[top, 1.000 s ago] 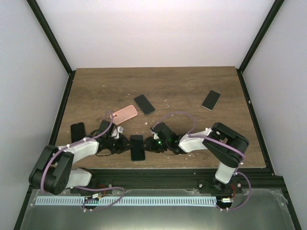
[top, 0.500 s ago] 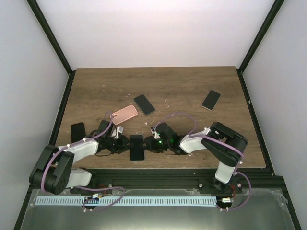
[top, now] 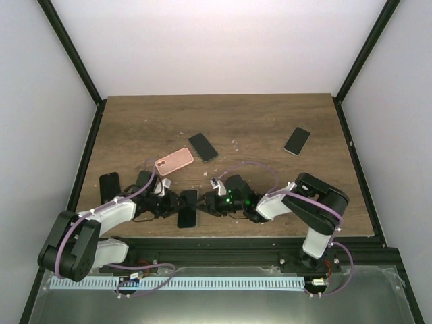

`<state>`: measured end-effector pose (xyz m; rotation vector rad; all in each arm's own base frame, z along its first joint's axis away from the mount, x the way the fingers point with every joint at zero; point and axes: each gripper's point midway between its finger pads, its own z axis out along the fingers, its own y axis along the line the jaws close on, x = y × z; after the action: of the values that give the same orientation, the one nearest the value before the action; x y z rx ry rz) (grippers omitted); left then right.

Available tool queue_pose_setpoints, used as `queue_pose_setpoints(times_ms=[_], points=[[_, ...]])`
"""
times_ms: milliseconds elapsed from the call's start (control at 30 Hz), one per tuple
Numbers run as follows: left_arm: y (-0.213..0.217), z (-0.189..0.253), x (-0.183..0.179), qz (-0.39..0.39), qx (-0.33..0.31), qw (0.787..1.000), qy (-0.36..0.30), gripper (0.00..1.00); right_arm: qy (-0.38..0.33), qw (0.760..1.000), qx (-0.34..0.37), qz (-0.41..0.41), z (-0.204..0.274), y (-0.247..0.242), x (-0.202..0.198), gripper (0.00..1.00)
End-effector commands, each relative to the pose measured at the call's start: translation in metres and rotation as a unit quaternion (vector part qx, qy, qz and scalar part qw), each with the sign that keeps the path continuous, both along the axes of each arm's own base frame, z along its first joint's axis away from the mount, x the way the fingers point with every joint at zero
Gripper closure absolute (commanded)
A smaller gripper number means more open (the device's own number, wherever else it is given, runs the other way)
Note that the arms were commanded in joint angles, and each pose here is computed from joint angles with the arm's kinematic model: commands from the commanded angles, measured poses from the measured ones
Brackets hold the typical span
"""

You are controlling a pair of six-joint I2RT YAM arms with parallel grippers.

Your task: Put the phone into the phone case

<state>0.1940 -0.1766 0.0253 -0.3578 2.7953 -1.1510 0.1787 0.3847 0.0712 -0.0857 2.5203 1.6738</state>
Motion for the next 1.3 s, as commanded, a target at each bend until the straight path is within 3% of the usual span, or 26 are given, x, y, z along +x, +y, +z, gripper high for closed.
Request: queue_pose_setpoints(times_ms=[0, 433, 600, 833, 1033, 1267], points=[[-0.006, -0.009, -0.029, -0.019, -0.024, 0.998, 0.054, 0.63, -0.048, 0.993, 0.101, 0.026, 0.058, 0.023, -0.001, 0.54], [-0.009, -0.015, -0.034, -0.017, -0.044, 0.997, 0.062, 0.67, -0.022, 0.995, 0.095, 0.028, 0.037, 0.026, -0.002, 0.52], [-0.012, -0.014, -0.032, -0.017, -0.054, 0.996, 0.062, 0.68, -0.025, 0.999, -0.025, -0.037, 0.006, -0.005, 0.01, 0.53], [-0.02, -0.001, -0.012, -0.02, -0.064, 0.997, 0.037, 0.7, -0.069, 0.982, -0.153, -0.081, -0.008, -0.044, 0.025, 0.54], [-0.008, 0.013, 0.008, -0.008, 0.0, 1.0, 0.001, 0.62, -0.068, 0.986, -0.141, -0.053, -0.013, -0.036, 0.022, 0.64], [0.005, 0.003, 0.017, 0.001, 0.057, 0.998, -0.011, 0.61, -0.068, 0.985, -0.154, -0.042, -0.024, -0.026, 0.029, 0.66]])
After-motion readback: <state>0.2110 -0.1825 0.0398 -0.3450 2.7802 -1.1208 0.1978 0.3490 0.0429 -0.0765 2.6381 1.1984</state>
